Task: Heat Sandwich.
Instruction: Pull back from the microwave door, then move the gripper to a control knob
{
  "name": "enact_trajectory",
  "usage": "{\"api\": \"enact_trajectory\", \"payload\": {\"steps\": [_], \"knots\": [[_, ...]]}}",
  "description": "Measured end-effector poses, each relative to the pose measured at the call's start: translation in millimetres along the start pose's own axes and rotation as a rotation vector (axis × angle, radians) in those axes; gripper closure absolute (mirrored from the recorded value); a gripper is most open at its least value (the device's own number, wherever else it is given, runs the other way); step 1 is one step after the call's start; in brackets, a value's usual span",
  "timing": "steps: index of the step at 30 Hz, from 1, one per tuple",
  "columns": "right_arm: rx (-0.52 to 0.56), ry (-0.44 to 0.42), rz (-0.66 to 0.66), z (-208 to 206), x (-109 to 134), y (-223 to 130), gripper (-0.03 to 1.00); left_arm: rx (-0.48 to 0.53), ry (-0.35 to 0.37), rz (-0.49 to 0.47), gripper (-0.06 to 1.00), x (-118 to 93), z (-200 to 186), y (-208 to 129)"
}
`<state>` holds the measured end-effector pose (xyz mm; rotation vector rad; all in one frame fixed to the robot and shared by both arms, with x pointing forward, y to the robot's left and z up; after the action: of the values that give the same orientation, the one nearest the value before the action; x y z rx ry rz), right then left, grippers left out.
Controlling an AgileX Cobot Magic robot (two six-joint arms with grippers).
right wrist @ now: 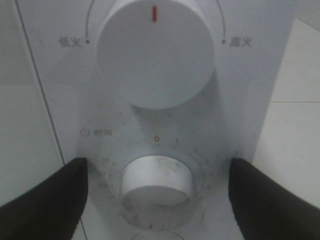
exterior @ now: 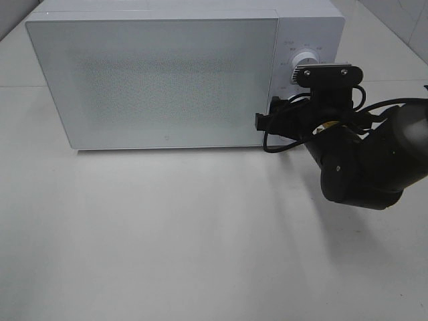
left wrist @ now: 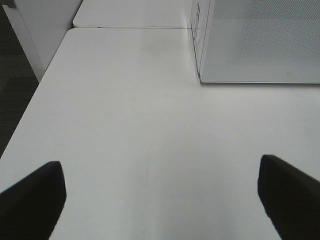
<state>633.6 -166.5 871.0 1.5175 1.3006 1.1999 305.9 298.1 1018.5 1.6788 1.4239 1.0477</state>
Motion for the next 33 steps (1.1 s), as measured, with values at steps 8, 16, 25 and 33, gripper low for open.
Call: {"api": "enact_trajectory", "payload": {"steps": [8, 16, 25, 33], "knots": [[0.015, 0.006, -0.004, -3.5, 3.4, -4.9, 0.21, 0.0, 0.0, 0.0, -0.03, 0.0, 0.0, 0.0], [0.007, 0.004, -0.002, -3.5, 3.3, -3.4, 0.28, 0.0, 0.0, 0.0, -0.03, 0.0, 0.0, 0.0], [-0.002, 0.0, 0.0, -3.8, 2.3, -2.1, 0.54, 0.0, 0.0, 0.0, -0.03, 0.0, 0.0, 0.0], [-0.002, 0.0, 0.0, -3.8, 2.3, -2.1, 0.54, 0.0, 0.0, 0.0, -0.03, 0.0, 0.0, 0.0]]}}
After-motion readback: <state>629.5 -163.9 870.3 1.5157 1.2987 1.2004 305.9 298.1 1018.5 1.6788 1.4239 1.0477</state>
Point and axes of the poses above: a point on each arm's last joint axis where the gripper is mounted, z pointing out along that axis toward the gripper, x along the wrist's bending axis when the last joint is at zero, y = z × x, the point moved 8 cm from there along z, pointing out along that axis toward the gripper, and after that the axes turned 10 degrees about z, right-handed, at the moved point
